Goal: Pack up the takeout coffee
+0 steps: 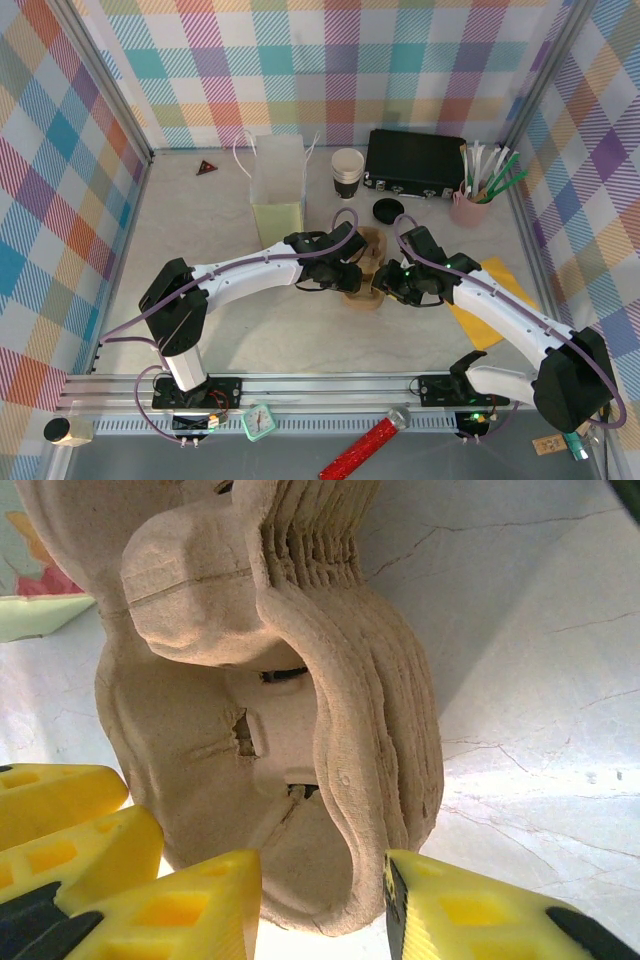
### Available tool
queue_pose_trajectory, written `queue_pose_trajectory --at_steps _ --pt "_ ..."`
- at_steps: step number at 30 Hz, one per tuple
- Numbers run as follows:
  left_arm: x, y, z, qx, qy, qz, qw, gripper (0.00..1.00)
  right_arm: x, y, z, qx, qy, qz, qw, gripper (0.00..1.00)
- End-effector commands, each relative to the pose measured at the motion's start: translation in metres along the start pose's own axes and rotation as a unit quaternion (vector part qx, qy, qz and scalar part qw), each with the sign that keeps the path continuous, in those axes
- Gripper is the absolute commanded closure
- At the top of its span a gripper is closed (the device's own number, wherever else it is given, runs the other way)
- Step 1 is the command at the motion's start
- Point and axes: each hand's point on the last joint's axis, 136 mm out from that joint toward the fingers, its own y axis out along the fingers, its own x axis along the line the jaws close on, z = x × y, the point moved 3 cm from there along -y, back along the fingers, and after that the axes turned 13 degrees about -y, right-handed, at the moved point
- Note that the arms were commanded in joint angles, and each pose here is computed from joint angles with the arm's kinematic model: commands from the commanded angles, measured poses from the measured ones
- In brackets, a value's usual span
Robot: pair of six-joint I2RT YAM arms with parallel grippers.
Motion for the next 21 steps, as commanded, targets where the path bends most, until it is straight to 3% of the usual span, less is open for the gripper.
queue_pose_trajectory --at_steps 1,21 --pt "-0.005 0.000 0.002 0.008 0.007 0.003 1.000 0.62 -0.008 0.005 0.007 0.014 0.005 0.018 1.000 0.62" --pt "-0.007 0.000 0.002 0.011 0.009 0.006 1.000 0.63 0.009 0.001 0.001 -0.001 -0.008 -0.032 0.999 0.62"
